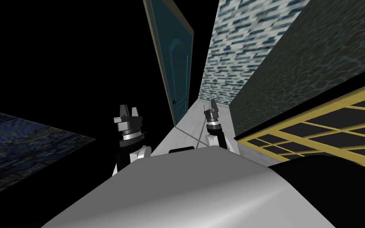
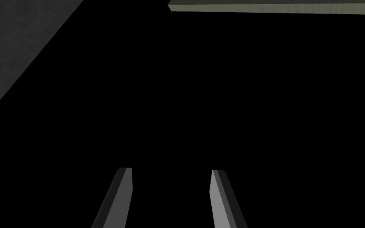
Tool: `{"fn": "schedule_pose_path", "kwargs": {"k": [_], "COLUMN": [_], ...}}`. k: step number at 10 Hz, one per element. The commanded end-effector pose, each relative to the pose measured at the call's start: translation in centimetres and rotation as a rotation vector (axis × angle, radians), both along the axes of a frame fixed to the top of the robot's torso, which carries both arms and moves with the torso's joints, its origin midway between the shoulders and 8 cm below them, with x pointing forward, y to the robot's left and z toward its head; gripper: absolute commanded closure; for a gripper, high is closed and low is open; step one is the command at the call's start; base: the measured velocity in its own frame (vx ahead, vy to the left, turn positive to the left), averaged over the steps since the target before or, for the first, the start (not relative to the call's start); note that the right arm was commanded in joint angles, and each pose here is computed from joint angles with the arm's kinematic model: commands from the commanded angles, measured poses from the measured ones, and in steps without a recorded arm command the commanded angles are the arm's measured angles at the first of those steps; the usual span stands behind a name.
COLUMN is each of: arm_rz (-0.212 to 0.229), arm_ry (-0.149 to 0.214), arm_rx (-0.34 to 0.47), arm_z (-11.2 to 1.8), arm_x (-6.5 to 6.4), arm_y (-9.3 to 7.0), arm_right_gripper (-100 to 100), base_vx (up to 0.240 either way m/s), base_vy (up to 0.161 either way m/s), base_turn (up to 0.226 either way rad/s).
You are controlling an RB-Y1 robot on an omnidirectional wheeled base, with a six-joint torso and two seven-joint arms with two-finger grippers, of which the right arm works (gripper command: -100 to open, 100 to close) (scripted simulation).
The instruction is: Pull the door open
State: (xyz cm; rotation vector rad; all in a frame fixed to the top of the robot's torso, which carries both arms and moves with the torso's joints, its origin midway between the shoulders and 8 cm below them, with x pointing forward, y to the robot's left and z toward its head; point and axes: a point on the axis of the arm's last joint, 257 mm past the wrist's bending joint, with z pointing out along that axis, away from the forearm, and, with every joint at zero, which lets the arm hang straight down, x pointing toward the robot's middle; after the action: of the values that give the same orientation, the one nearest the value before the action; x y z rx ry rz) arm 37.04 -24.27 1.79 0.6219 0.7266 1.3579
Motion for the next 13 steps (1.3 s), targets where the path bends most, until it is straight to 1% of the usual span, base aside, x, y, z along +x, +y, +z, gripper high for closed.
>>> {"fn": "schedule_pose_path", "kwargs": {"k": [1, 6, 12, 13], "arm_rz": [0.016, 0.075, 0.147, 0.147], "arm_ry": [0.015, 0.072, 0.155, 0.158], "arm_rx": [0.004, 0.017, 0.03, 0.03], "arm_z": [-0.9, -4.5, -9.7, -9.8], "arm_x": [0.5, 2.5, 4.9, 4.9], "arm_y": [0.3, 1.2, 2.3, 2.3], "arm_right_gripper": [-100, -100, -100, -100], "base_vx": [0.081, 0.086, 0.093, 0.058], "base_vy": [-0.023, -0.027, -0.044, -0.029], "base_turn": [0.087, 0.113, 0.141, 0.048]}}
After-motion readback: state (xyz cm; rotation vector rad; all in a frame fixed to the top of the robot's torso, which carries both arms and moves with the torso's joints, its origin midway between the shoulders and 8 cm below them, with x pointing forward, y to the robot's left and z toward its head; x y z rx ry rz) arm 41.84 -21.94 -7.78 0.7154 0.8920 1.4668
